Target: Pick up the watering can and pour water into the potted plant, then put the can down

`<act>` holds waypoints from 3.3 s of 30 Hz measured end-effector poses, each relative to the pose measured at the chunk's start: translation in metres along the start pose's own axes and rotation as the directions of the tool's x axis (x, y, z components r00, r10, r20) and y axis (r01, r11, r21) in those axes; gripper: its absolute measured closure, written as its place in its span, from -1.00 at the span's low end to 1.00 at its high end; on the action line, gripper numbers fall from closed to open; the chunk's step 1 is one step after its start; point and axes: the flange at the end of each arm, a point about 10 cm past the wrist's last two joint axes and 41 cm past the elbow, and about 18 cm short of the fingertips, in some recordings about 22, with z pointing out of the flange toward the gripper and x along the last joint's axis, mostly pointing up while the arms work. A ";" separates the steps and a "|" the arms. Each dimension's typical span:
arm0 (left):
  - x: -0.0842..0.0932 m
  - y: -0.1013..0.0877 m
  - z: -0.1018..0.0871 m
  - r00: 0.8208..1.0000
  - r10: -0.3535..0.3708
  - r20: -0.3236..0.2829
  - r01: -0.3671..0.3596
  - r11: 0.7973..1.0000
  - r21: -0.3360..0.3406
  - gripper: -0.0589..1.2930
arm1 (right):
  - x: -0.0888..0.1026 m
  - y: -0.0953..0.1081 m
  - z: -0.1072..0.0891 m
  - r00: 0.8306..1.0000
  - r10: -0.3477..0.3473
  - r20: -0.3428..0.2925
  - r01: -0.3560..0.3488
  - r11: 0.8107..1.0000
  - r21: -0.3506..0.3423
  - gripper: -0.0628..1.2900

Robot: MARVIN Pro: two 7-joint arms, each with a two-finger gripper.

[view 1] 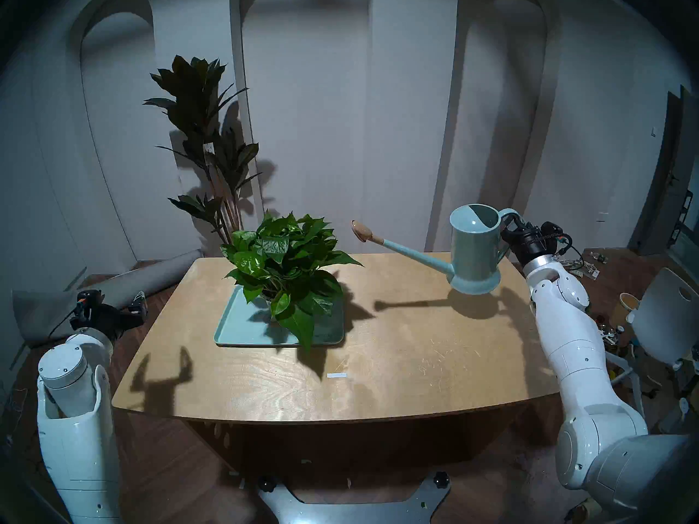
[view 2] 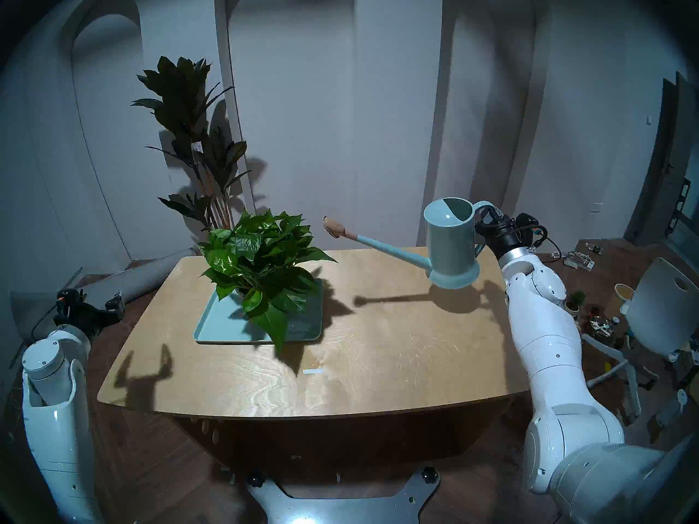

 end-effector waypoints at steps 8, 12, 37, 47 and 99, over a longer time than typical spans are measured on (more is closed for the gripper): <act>0.000 0.000 0.000 1.000 0.000 0.001 0.000 1.000 0.000 -0.94 | 0.019 -0.017 0.019 0.999 -0.049 -0.009 0.050 0.998 0.040 0.73; -0.001 0.000 0.000 1.000 -0.001 0.002 0.001 1.000 0.001 -0.94 | 0.027 -0.026 0.027 0.997 -0.070 -0.011 0.070 0.996 0.059 0.74; -0.003 -0.001 0.001 1.000 -0.002 0.008 0.002 1.000 0.002 -0.94 | 0.080 -0.085 0.070 0.974 -0.223 -0.030 0.225 0.963 0.146 0.74; -0.004 -0.001 0.001 1.000 -0.003 0.011 0.003 1.000 0.002 -0.94 | 0.109 -0.092 0.079 0.953 -0.300 -0.040 0.302 0.943 0.136 0.74; -0.006 -0.002 0.002 1.000 -0.005 0.015 0.005 1.000 0.003 -0.94 | 0.169 -0.184 0.122 0.817 -0.576 -0.033 0.571 0.799 0.188 0.76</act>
